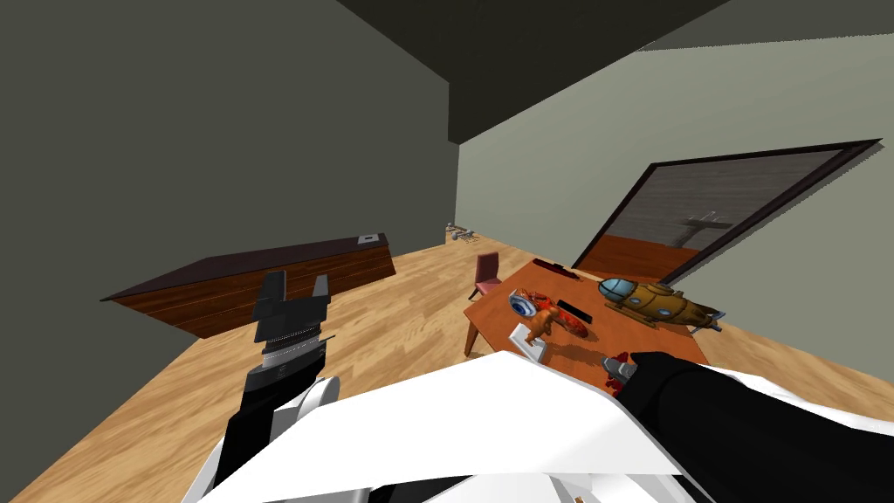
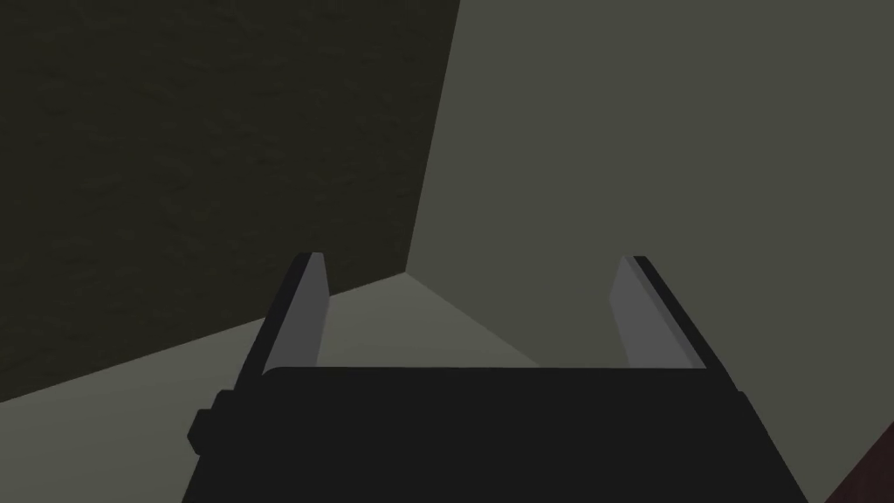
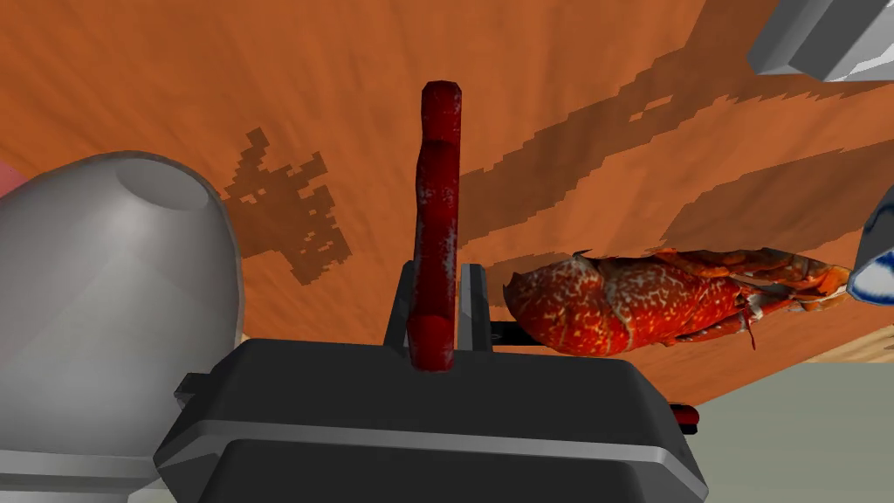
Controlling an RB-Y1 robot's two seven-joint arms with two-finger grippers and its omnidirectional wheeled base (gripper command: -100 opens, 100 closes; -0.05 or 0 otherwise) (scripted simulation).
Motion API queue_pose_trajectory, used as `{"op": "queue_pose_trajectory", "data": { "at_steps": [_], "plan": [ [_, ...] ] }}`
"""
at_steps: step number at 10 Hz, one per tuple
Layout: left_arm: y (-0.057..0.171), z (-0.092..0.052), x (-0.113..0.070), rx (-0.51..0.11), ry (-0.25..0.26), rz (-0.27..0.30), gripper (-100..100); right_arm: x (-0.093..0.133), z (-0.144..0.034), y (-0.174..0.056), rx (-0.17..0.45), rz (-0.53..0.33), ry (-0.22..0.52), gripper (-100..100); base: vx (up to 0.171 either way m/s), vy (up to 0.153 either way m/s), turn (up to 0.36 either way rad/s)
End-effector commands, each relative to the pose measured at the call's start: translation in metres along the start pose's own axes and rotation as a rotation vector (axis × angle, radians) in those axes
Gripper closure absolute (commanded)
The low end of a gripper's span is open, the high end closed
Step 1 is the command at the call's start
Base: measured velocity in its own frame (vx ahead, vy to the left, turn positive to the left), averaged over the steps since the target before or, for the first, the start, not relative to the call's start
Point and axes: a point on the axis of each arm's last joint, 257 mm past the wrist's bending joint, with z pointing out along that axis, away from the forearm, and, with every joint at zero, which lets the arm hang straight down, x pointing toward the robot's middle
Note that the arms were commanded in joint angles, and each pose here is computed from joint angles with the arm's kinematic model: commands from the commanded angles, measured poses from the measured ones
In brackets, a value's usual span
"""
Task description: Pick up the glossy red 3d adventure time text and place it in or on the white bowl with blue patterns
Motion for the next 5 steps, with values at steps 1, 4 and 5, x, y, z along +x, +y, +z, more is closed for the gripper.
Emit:
{"op": "queue_pose_trajectory", "data": {
  "at_steps": [1,4,5],
  "plan": [
    [0.0,0.0,0.0,0.0,0.0,0.0,0,-0.014,-0.002,0.005,-0.001,0.003,-0.016,100,-0.022,0.014,-0.017],
    [0.0,0.0,0.0,0.0,0.0,0.0,0,-0.065,-0.018,0.026,-0.006,-0.002,-0.093,100,-0.026,0.016,-0.049],
    [0.0,0.0,0.0,0.0,0.0,0.0,0,-0.094,-0.028,0.037,-0.008,-0.005,-0.137,100,-0.046,0.039,-0.09]
  ]
}}
